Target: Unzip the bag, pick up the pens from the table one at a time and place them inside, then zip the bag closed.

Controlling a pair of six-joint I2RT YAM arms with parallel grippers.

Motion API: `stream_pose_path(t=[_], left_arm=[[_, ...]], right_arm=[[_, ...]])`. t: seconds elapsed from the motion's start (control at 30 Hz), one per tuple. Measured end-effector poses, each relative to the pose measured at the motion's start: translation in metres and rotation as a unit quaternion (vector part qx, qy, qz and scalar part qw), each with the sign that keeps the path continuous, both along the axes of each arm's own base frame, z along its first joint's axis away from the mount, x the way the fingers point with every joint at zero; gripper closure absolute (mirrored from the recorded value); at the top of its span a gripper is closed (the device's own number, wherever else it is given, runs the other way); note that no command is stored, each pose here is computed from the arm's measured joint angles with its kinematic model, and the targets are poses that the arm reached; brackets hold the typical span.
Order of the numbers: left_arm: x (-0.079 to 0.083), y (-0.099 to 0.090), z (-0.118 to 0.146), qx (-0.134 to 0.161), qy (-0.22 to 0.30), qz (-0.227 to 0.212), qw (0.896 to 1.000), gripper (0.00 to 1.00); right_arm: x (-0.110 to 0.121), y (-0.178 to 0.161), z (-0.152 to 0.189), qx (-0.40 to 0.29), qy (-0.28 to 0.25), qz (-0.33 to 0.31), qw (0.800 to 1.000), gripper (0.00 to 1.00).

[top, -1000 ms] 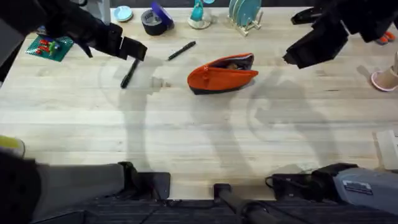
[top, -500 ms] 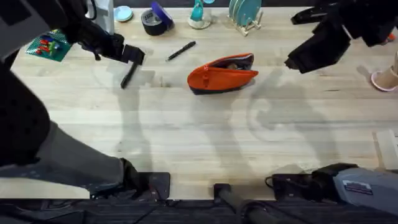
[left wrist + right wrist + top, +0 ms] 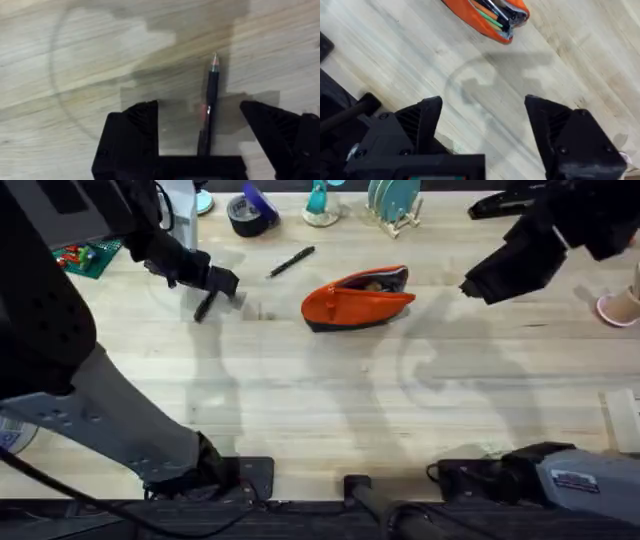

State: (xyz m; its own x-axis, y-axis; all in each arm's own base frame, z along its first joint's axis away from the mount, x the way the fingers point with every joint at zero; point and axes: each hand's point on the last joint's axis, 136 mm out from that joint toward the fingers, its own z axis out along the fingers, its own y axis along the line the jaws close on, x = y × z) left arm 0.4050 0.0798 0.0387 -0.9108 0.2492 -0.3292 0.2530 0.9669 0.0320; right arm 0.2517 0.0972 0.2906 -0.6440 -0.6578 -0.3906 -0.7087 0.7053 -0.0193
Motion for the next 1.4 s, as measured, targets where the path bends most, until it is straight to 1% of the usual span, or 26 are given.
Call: stream_pose_path(t=[0.1,0.2,0.3,0.4,0.5,0.57,0.67,0.77,0.8,0.9,1.4], left_arm=[[0.005,0.002,0.002,0.002,-0.009,0.001,1.000,0.007],[0.005,0.002,0.001,0.001,-0.009,0.001,1.000,0.015],[0.006,0.002,0.001,0.000,-0.008,0.000,1.000,0.087],[0.004,0.000,0.000,-0.002,-0.004,0.000,1.000,0.198],[0.000,-0.001,-0.001,-0.006,0.006,-0.001,1.000,0.368],[-0.003,-0.002,-0.002,-0.009,0.011,-0.001,1.000,0.460],[-0.004,-0.003,-0.001,-0.011,0.014,-0.001,1.000,0.636],[-0.006,-0.007,-0.001,-0.019,0.017,-0.004,1.000,0.913],[-0.004,-0.006,0.001,-0.018,0.014,-0.005,1.000,0.943],[-0.003,-0.006,0.001,-0.017,0.014,-0.005,1.000,0.958],[-0.004,-0.005,0.002,-0.016,0.020,-0.004,1.000,0.958]], right_arm=[[0.000,0.000,0.000,0.000,0.000,0.000,1.000,0.005],[0.000,0.000,0.000,0.000,0.000,0.000,1.000,0.005],[0.000,0.000,0.000,0.000,0.000,0.000,1.000,0.005],[0.000,0.000,0.000,0.000,0.000,0.000,1.000,0.005],[0.000,0.000,0.000,0.000,0.000,-0.002,1.000,0.005],[0.000,0.000,0.000,0.000,0.001,-0.001,1.000,0.005],[0.000,0.000,0.000,0.000,0.000,-0.001,1.000,0.005],[0.000,0.000,0.000,0.000,0.000,-0.001,1.000,0.006],[0.000,0.000,0.000,0.000,0.001,-0.001,1.000,0.006],[0.000,0.000,0.000,0.000,0.001,-0.001,1.000,0.006],[0.000,0.000,0.000,0.000,0.000,-0.002,1.000,0.005]])
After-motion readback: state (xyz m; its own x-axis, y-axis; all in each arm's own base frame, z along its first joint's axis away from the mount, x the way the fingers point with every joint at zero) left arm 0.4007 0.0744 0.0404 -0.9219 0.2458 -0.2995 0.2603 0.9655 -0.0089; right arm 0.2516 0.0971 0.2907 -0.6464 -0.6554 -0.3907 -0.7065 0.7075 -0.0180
